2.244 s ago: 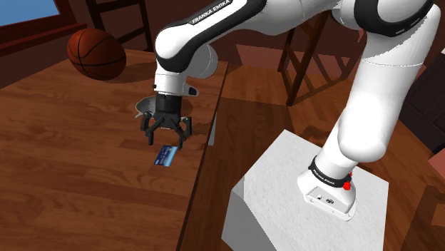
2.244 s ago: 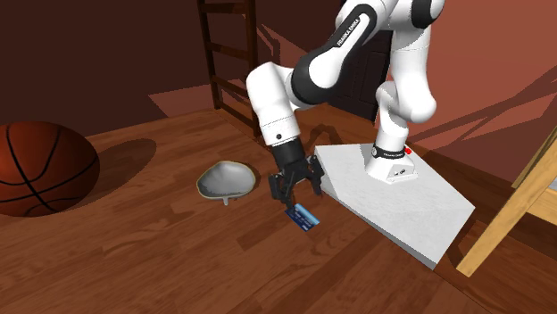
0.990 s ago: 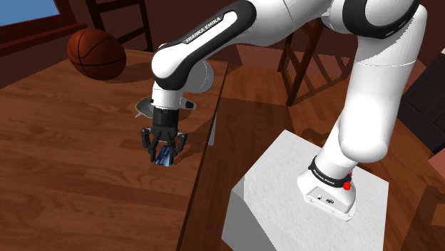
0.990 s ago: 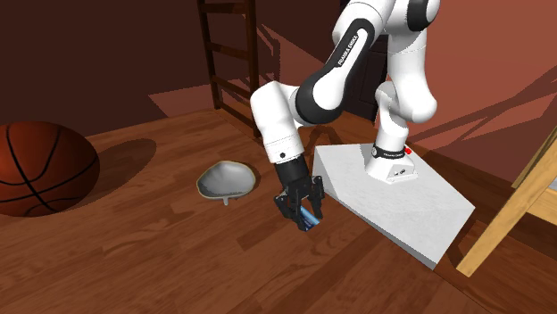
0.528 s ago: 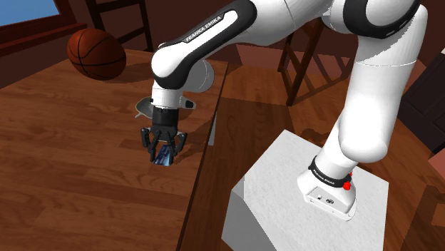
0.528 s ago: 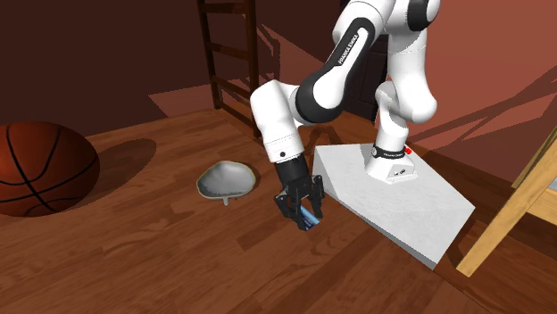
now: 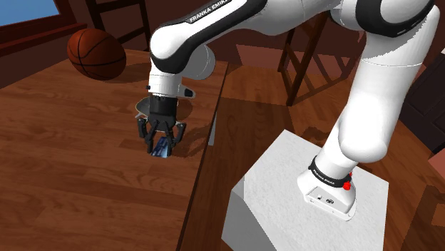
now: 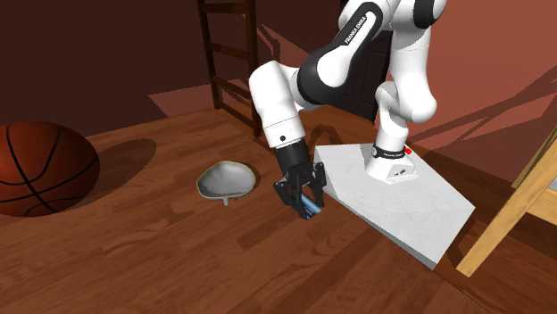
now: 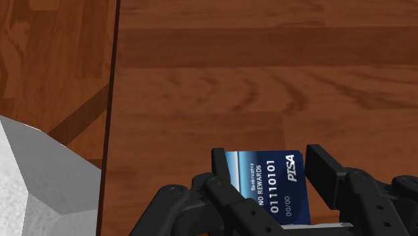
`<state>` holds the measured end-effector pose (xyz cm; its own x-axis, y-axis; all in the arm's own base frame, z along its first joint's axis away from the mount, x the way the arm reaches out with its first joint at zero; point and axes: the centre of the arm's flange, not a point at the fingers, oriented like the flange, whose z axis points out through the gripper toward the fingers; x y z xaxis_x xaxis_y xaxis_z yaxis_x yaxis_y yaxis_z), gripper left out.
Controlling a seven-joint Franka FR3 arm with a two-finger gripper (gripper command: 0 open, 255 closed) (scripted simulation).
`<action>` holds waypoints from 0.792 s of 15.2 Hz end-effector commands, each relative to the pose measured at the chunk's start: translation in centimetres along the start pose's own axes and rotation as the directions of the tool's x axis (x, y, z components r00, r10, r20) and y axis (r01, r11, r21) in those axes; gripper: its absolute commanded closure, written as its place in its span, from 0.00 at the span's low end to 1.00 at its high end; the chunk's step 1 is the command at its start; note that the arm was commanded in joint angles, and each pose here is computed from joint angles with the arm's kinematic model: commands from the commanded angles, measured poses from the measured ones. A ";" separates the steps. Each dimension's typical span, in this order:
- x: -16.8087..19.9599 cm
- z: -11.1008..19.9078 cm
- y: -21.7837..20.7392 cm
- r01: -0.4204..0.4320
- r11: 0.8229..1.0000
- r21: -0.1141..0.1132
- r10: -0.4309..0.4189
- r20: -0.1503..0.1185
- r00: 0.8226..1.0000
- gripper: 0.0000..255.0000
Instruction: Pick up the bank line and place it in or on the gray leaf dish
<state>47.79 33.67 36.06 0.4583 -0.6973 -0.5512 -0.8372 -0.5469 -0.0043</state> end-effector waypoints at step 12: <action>-3.7 -5.7 0.0 0.000 1.000 -0.001 0.000 0.000 1.000 1.00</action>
<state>47.76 33.58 42.24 0.4583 -0.6973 -0.5512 -0.8372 -0.5469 -0.0042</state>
